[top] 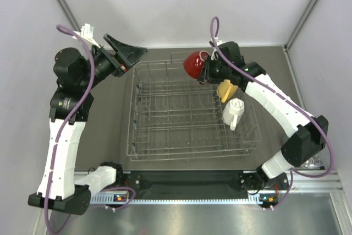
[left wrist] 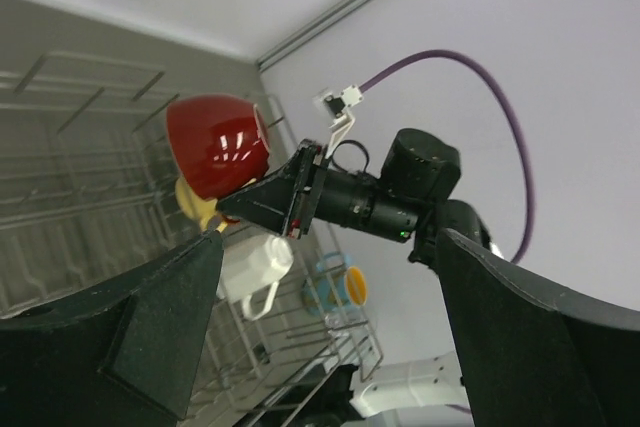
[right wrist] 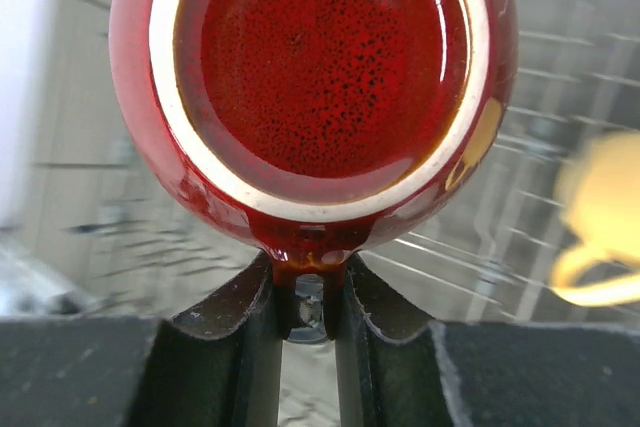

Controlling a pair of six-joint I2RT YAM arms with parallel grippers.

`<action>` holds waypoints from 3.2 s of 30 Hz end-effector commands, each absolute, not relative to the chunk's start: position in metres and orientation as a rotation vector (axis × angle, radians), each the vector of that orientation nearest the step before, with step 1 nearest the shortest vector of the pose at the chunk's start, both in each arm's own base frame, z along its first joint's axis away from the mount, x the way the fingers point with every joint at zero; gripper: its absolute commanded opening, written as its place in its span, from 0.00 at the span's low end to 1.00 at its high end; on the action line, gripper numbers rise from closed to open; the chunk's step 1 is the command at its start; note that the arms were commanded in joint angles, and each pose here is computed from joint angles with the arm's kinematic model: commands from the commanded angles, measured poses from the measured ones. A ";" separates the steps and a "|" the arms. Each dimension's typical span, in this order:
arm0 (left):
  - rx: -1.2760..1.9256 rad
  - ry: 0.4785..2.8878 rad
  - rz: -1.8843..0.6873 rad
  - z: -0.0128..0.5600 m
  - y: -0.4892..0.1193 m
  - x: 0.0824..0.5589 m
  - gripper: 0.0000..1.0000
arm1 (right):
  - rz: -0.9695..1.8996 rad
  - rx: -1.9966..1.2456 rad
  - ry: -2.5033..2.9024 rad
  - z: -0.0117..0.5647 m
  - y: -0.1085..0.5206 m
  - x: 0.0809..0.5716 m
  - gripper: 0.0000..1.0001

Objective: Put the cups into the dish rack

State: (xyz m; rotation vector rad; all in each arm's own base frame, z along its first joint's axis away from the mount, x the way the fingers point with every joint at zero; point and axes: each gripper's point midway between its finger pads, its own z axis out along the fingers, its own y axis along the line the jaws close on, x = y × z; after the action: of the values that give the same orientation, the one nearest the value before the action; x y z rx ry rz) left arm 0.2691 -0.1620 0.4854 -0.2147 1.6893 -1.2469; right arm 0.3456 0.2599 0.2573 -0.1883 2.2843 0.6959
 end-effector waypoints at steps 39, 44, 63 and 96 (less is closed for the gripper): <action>-0.120 1.823 -1.249 0.470 -0.167 0.290 0.88 | 0.082 -0.210 2.353 0.132 0.239 0.392 0.00; -0.128 1.829 -1.258 0.469 -0.167 0.292 0.88 | 0.084 -0.221 2.367 0.125 0.241 0.391 0.03; -0.154 1.835 -1.288 0.466 -0.168 0.286 0.87 | 0.127 -0.271 2.418 0.119 0.252 0.376 0.55; -0.217 1.909 -1.339 0.436 -0.174 0.297 0.80 | 0.079 0.215 2.146 0.363 0.104 0.316 0.55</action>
State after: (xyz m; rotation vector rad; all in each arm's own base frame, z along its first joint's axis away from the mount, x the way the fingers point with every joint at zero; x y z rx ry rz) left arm 0.2975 -0.1728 0.4342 -0.2552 1.9192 -1.3356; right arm 0.3305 0.1569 0.3465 0.0614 2.1499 0.1614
